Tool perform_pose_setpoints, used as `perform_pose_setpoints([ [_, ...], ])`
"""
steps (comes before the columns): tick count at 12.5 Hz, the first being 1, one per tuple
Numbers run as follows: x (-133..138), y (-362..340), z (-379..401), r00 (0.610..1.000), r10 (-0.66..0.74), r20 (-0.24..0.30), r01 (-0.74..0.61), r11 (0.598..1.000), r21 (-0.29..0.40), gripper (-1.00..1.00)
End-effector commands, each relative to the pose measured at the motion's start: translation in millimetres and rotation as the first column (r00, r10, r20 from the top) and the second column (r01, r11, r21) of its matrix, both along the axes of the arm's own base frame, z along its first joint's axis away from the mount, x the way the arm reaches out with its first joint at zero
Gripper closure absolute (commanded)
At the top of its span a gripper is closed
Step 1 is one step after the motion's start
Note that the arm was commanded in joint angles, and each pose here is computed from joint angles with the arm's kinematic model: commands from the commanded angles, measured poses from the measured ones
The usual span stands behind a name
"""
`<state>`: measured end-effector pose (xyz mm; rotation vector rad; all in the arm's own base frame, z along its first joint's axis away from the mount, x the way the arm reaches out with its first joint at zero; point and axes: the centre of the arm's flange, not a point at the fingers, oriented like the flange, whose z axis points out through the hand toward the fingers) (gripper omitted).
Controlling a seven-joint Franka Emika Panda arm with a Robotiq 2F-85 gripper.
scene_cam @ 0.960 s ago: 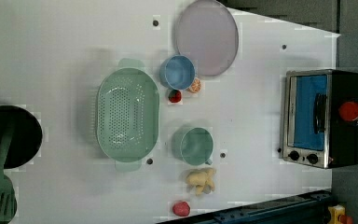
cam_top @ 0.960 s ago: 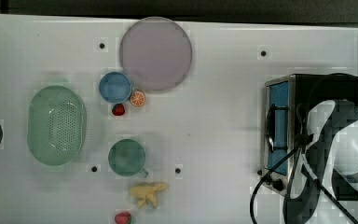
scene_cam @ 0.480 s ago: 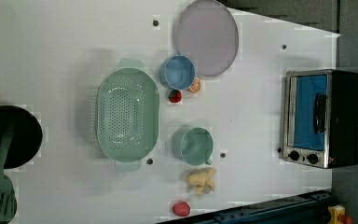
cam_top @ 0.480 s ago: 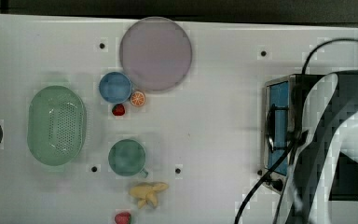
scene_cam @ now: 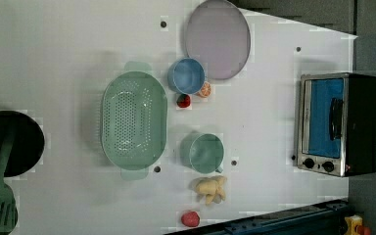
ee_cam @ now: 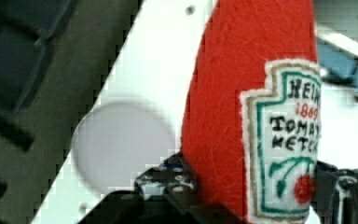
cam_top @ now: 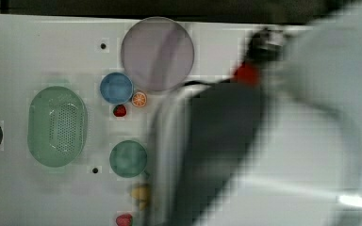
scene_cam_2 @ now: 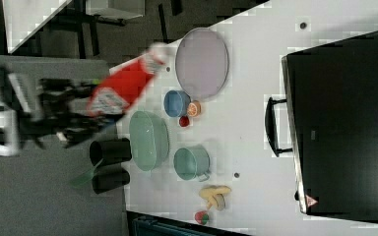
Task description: Pick Ketchup from oven and place it on table.
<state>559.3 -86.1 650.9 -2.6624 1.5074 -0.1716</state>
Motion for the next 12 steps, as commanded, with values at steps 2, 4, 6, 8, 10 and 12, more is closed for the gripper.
perform_pose_setpoints([
  [2,21,88,-88,0.968,0.148,-0.204,-0.142,0.989,0.04,-0.27],
  [4,16,106,-120,0.951,0.178,-0.254,-0.173,0.984,0.042,-0.27],
  [6,12,108,-159,0.942,0.183,-0.28,-0.182,0.983,0.028,-0.26],
  [8,6,104,-204,0.943,0.178,-0.283,-0.18,0.983,0.017,-0.27],
  [10,-5,98,-253,0.946,0.168,-0.278,-0.171,0.985,0.014,-0.27],
  [12,-21,91,-306,0.95,0.155,-0.271,-0.158,0.987,0.01,-0.27],
])
